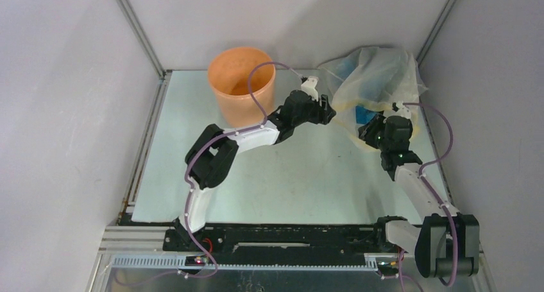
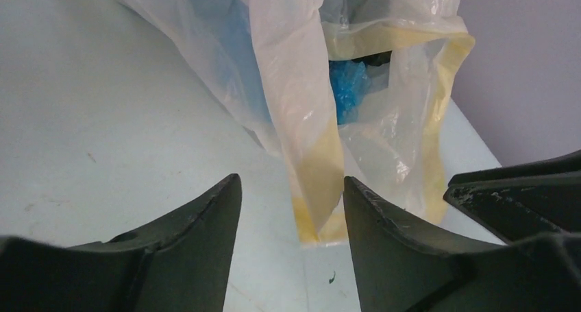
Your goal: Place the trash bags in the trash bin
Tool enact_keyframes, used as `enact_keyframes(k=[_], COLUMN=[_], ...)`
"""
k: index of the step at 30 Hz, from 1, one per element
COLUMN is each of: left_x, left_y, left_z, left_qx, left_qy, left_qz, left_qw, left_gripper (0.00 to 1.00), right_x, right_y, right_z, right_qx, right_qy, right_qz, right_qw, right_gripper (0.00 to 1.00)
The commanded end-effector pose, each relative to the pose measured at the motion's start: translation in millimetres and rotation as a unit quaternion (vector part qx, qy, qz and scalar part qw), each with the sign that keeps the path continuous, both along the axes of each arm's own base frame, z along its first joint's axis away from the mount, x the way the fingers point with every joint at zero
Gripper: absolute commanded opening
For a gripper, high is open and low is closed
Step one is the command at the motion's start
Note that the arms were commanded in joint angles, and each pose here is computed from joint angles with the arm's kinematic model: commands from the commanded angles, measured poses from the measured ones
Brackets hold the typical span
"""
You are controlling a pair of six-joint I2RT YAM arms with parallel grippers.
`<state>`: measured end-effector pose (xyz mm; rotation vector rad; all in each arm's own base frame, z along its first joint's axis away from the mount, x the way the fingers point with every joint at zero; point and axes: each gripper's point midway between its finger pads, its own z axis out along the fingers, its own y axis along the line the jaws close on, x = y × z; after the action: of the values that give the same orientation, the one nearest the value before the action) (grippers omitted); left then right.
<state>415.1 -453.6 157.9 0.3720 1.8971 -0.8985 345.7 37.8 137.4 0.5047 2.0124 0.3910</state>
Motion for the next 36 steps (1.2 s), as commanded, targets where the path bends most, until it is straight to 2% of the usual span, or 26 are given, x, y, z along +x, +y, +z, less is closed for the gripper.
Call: enact_keyframes(k=[1, 2, 3, 4, 5, 10, 16, 23, 29, 32, 36], left_x=[6, 6, 6, 6, 5, -6, -25, -51, -75, -91, -111], left_y=[-19, -22, -23, -22, -20, -2, 7, 38, 83, 100, 108], left_z=[20, 22, 24, 30, 36, 63, 88, 92, 84, 73, 62], left_qx=[-0.032, -0.036, -0.038, -0.038, -0.038, -0.037, -0.046, -0.026, -0.009, -0.005, -0.016], left_qy=[-0.008, -0.009, -0.011, -0.016, -0.022, -0.05, -0.052, -0.042, -0.03, -0.024, -0.01], left_qz=[-0.019, -0.026, -0.03, -0.029, -0.027, -0.019, -0.041, -0.036, -0.013, -0.013, -0.029], left_qw=[0.999, 0.999, 0.999, 0.999, 0.999, 0.998, 0.997, 0.998, 0.999, 1.0, 0.999], left_gripper=[0.55, 0.43, 0.16, 0.03, 0.0, 0.0, 0.0, 0.0, 0.0, 0.0, 0.0], right_x=[11, 12, 14, 16, 17, 15, 2, -23, -28, -25, -26], right_y=[-2, 0, 1, 2, 3, 10, 44, 113, 99, 91, 105], right_z=[2, 0, -1, -3, -4, -18, -34, -12, 17, 19, 15], right_qx=[0.008, 0.011, 0.013, 0.015, 0.018, 0.031, 0.04, 0.025, 0.03, 0.006, -0.027], right_qy=[-0.014, -0.013, -0.013, -0.013, -0.012, 0.013, 0.037, -0.004, -0.035, -0.037, -0.041], right_qz=[-0.008, -0.006, -0.005, -0.003, 0.0, 0.009, 0.049, 0.163, 0.158, 0.15, 0.171], right_qw=[1.0, 1.0, 1.0, 1.0, 1.0, 0.999, 0.997, 0.986, 0.986, 0.988, 0.984], right_gripper=[0.43, 0.4, 0.35, 0.28, 0.22, 0.0, 0.0, 0.0, 0.03, 0.02, 0.03])
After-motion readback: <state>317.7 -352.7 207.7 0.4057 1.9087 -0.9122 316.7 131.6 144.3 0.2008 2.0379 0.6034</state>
